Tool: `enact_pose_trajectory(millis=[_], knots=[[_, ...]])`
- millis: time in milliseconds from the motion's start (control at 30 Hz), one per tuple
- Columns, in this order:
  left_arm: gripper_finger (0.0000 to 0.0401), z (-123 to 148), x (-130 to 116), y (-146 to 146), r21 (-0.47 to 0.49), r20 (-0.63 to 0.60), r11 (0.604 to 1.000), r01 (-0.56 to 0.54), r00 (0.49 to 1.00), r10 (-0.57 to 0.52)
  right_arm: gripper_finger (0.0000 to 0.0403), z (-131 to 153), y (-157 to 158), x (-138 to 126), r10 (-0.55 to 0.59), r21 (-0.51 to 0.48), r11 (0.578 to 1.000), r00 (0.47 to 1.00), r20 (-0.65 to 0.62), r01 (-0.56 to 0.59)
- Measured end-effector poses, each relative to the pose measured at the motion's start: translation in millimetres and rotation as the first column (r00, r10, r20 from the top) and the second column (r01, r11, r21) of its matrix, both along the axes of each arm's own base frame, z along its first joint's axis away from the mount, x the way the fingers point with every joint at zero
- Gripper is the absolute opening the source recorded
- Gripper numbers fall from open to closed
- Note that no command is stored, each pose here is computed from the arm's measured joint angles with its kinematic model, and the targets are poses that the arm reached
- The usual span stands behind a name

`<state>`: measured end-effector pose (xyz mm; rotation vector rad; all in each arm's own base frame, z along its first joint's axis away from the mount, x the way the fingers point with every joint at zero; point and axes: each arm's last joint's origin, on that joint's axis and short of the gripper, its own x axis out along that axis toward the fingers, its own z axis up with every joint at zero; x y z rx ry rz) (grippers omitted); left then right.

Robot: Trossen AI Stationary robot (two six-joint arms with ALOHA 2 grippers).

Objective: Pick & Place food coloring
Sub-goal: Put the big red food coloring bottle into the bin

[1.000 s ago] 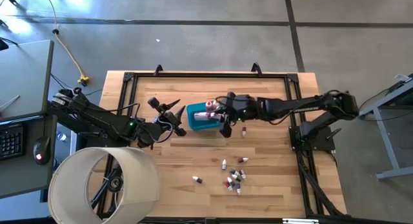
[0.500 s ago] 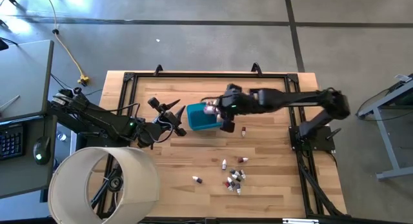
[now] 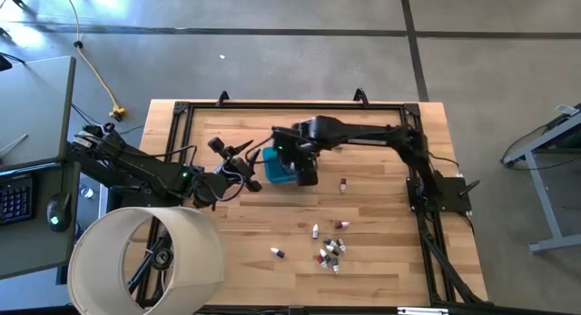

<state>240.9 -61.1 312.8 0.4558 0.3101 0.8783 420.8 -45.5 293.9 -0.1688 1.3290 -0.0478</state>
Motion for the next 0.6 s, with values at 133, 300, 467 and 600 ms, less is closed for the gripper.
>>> enact_pose_trajectory(millis=[133, 300, 467, 600], knots=[[0.0143, -1, 0, 0, 0.003, -0.009, 1.000, 0.002, 1.000, -0.002, 0.0113, -11, -13, 10, 0.012, 0.022, 1.000, 0.999, -0.035, -0.011], [0.0143, -2, 0, 0, 0.008, -0.024, 1.000, 0.005, 1.000, -0.005, 0.0120, -23, -21, 10, 0.050, 0.091, 0.995, 0.997, -0.050, -0.045], [0.0143, -2, -1, 0, 0.010, -0.029, 1.000, 0.004, 1.000, -0.003, 0.0118, -36, -30, 8, 0.027, 0.087, 0.996, 0.995, -0.093, -0.019], [0.0143, -2, -1, 0, 0.011, -0.030, 1.000, 0.002, 1.000, -0.002, 0.0126, -43, -34, 10, 0.019, 0.075, 0.997, 0.997, -0.074, -0.013]])
